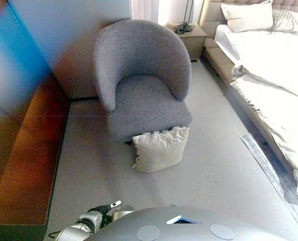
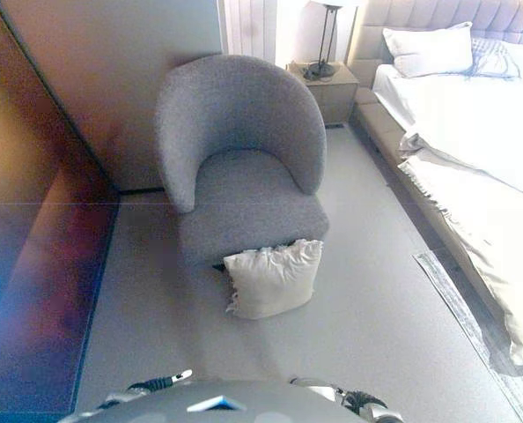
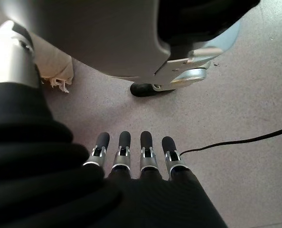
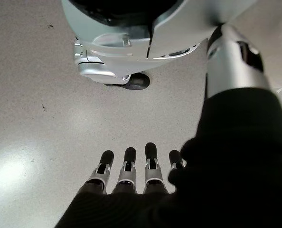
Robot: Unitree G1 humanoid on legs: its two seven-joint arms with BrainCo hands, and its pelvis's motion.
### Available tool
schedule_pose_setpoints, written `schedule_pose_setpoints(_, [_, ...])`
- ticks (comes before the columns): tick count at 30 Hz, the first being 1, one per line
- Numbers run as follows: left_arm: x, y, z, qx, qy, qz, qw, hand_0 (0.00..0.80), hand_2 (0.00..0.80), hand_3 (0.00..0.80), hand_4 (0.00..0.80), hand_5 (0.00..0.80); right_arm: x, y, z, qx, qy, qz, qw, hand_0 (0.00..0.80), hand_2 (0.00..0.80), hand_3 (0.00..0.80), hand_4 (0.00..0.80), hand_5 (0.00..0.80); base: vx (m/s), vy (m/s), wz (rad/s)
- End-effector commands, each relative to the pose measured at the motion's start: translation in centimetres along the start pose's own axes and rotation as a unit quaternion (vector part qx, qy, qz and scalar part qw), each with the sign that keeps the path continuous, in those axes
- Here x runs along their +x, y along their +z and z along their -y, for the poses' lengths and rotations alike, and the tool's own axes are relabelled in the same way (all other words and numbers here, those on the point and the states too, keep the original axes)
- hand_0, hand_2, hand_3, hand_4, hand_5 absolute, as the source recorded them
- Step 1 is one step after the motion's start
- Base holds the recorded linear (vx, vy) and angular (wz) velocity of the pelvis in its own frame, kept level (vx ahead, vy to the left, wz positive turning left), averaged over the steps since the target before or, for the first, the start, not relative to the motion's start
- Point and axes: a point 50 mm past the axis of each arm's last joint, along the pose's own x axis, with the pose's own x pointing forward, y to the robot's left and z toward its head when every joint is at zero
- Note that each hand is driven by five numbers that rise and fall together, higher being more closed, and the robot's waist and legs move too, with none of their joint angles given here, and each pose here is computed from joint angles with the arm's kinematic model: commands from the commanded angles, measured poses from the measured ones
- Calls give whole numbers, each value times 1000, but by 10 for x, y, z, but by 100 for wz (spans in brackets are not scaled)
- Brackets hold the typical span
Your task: Pick up the cushion and take it to the sofa
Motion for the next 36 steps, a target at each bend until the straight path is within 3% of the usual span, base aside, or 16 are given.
schedule_pose_setpoints(1, [-2,30,9,-127,-16,13,992,0,0,0,0,0,-1,32,-5,-3,1,24,1000,0,0,0,0,0,-7,-232,7])
schedule_pose_setpoints(5, [-3,39,12,-128,-25,44,991,0,0,0,0,0,-2,43,0,-6,4,34,999,0,0,0,0,0,-66,-124,19])
schedule_pose_setpoints(10, [-3,38,17,-191,-49,49,979,0,0,0,0,0,-3,45,4,1,-1,32,999,0,0,0,0,0,85,-45,-7])
schedule_pose_setpoints(11, [-2,29,17,-241,-60,36,968,0,0,0,0,0,-2,40,5,1,-3,31,1000,0,0,0,0,0,293,-1,-14])
schedule_pose_setpoints(15, [0,1,16,-275,-54,-1,960,0,0,0,0,0,-1,32,4,16,-9,22,1000,0,0,0,0,0,381,27,-1])
schedule_pose_setpoints(21, [0,-27,22,-287,-58,-38,955,0,0,0,0,0,0,16,10,-1,-25,-6,1000,0,0,0,0,0,495,101,-17])
schedule_pose_setpoints(32, [1,-19,1,-276,-45,-21,960,0,0,0,0,0,1,3,1,2,-7,-16,1000,0,0,0,0,0,464,70,-2])
schedule_pose_setpoints(36, [0,-5,-18,-224,-32,9,974,0,0,0,0,0,-1,17,-13,20,23,15,999,0,0,0,0,0,430,-38,-17])
